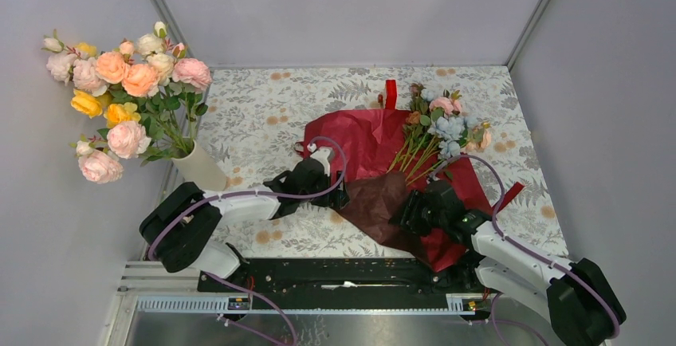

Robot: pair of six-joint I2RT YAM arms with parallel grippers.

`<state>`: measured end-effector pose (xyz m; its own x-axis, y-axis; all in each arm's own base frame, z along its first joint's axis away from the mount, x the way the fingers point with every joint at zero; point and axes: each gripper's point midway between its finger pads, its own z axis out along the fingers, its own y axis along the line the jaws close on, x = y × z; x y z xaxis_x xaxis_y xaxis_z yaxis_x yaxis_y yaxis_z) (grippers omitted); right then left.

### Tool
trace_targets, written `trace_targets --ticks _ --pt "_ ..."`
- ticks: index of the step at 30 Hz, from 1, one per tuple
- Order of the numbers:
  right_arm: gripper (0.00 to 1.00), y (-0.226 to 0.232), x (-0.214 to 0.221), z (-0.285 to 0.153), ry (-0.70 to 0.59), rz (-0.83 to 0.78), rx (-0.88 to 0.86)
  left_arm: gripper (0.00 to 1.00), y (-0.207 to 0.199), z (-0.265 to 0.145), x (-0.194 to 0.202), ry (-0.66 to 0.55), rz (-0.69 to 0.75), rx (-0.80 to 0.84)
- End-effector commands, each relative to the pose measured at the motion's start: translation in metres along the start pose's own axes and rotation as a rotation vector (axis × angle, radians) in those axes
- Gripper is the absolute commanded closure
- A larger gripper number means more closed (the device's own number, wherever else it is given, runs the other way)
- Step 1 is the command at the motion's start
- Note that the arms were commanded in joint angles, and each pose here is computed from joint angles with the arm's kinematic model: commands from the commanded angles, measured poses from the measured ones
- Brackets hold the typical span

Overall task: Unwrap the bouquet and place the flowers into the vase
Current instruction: Unfold the wrapping paper at the center of the board.

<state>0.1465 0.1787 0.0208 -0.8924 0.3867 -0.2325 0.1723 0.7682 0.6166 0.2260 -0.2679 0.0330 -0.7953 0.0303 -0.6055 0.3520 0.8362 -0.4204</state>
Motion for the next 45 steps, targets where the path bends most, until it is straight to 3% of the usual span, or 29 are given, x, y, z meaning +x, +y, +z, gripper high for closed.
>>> trace_targets --ticks 1,10,19,23,33,45 --pt "0.46 -0.034 -0.013 0.005 -0.102 0.009 0.154 0.2 0.008 0.008 -0.005 -0.024 0.008 -0.016" --pt "0.45 -0.05 -0.039 0.003 -0.241 0.002 0.253 0.2 0.015 0.021 -0.02 -0.031 -0.002 -0.028" --pt "0.44 -0.032 -0.05 -0.001 -0.242 -0.053 0.238 0.2 0.022 0.021 -0.027 -0.038 0.0 -0.038" --pt "0.41 -0.015 -0.057 -0.015 -0.255 -0.09 0.199 0.1 0.014 0.006 -0.042 -0.084 0.018 -0.023" --pt "0.18 0.005 -0.084 -0.07 -0.333 -0.16 0.209 0.01 -0.026 -0.063 -0.107 -0.227 0.055 0.038" --pt "0.17 0.002 -0.089 -0.037 -0.21 -0.038 -0.046 0.01 -0.009 -0.173 -0.124 -0.245 0.019 0.014"
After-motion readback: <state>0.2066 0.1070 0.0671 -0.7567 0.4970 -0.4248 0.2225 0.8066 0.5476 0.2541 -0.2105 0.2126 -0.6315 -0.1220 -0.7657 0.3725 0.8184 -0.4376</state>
